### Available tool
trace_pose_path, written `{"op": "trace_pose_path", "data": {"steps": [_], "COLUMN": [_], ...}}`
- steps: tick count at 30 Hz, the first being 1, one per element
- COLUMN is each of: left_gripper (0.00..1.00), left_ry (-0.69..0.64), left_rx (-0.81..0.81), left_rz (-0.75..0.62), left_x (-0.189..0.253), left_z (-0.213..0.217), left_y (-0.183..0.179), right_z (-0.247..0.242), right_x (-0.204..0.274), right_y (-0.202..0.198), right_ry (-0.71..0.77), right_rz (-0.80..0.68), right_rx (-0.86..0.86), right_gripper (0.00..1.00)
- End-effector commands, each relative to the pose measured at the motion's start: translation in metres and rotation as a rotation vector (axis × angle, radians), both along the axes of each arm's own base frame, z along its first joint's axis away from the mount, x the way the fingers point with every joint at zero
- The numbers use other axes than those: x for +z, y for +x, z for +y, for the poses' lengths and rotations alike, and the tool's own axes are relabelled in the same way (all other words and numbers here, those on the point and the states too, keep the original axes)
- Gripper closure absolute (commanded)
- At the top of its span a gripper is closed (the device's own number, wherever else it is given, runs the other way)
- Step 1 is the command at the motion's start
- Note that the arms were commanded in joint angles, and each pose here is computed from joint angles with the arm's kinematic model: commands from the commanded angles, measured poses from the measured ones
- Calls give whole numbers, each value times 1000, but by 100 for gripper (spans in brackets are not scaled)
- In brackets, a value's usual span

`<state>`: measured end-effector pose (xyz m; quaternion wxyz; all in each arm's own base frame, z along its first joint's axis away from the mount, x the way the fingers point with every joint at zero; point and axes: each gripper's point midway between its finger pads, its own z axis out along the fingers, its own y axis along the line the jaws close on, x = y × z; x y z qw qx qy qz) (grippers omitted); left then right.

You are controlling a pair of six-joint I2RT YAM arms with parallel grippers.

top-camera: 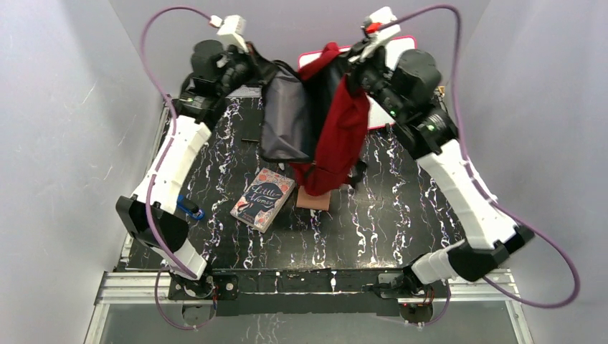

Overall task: Pack the student bag
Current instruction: Place the student bag at the center of the board.

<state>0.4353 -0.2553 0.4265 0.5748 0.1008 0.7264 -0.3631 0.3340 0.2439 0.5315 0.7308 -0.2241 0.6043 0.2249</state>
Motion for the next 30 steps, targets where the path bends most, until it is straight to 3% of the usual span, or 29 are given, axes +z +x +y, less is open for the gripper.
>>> {"op": "trace_pose_path", "data": {"steps": [1, 6, 11, 16, 18, 26, 30], "left_gripper": [100, 100, 100, 100, 100, 100, 100], "left_ry": [-45, 5, 88, 45, 34, 8, 77], "left_rx": [294, 474, 692, 739, 691, 370, 292], "left_rz": [-104, -151, -152, -96, -81, 51, 93], "left_x": [64, 92, 95, 66, 53, -47, -96], "left_z": [108, 186, 278, 346, 352, 309, 271], "left_y": [4, 6, 20, 56, 75, 134, 141], "right_z": [55, 122, 203, 250, 257, 247, 242], "right_x": [61, 69, 20, -54, -93, -299, -357], "right_y": [-32, -41, -36, -20, -10, 17, 2], "right_ry": [191, 272, 253, 181, 141, -75, -105], "right_rz": [-95, -100, -11, 95, 159, 366, 502], "right_rx": [275, 408, 477, 477, 444, 252, 270], "right_gripper": [100, 100, 100, 100, 100, 100, 100]}}
